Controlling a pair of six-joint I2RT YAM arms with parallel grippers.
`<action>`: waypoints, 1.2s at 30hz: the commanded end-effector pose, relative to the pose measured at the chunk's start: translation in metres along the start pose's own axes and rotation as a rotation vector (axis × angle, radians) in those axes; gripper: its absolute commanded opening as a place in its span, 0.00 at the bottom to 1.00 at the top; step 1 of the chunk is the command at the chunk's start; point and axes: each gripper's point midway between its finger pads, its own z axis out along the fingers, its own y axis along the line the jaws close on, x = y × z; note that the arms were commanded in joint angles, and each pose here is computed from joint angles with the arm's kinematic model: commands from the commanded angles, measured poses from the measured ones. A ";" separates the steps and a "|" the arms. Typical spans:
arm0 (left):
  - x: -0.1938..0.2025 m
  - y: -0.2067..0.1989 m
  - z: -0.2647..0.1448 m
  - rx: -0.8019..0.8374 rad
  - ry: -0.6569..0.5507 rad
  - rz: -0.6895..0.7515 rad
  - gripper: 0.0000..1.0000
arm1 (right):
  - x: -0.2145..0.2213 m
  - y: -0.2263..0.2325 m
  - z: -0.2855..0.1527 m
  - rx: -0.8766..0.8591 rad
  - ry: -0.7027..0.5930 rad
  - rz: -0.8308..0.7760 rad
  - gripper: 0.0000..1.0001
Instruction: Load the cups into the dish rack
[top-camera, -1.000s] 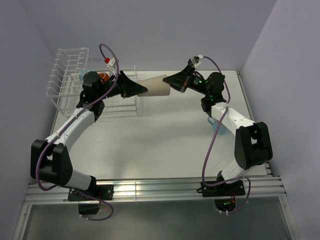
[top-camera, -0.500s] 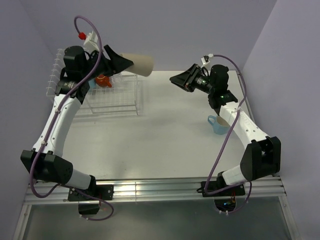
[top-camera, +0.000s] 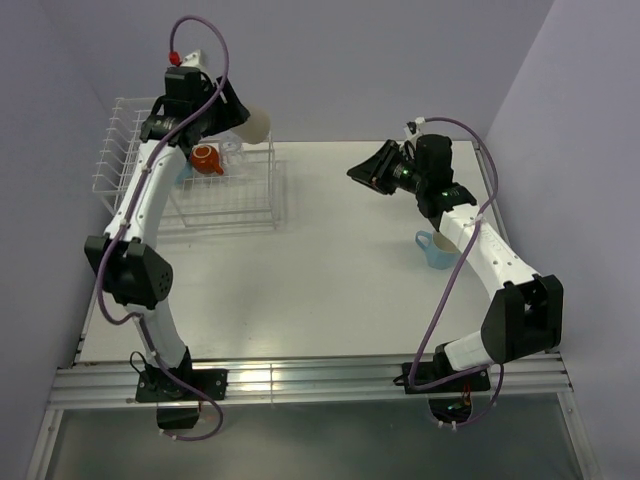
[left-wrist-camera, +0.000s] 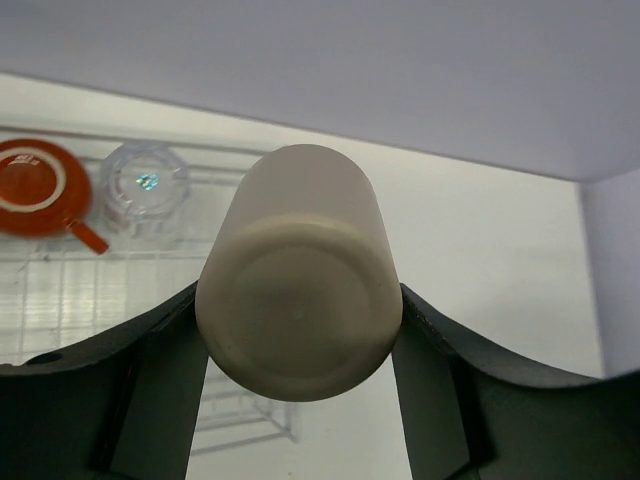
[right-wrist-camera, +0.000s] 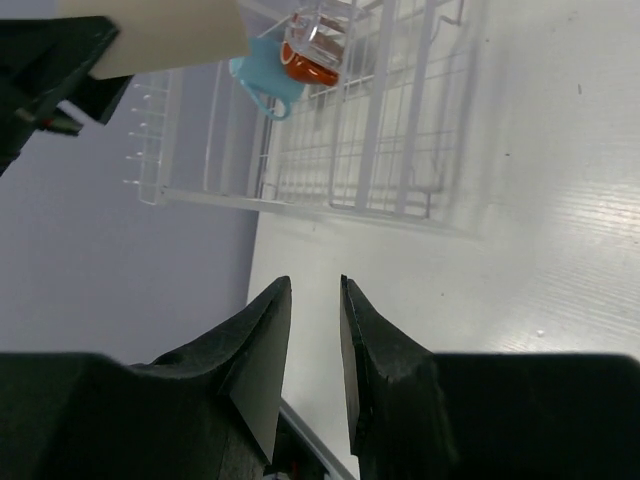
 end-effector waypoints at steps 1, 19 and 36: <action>-0.013 0.014 0.009 -0.118 -0.056 0.059 0.00 | -0.008 0.010 -0.010 -0.001 -0.040 -0.089 0.34; 0.019 0.037 0.064 -0.259 -0.003 0.142 0.00 | 0.011 -0.012 -0.001 0.024 0.022 -0.111 0.33; 0.052 0.025 0.093 -0.246 0.054 0.219 0.00 | 0.021 -0.024 0.004 0.031 0.048 -0.111 0.33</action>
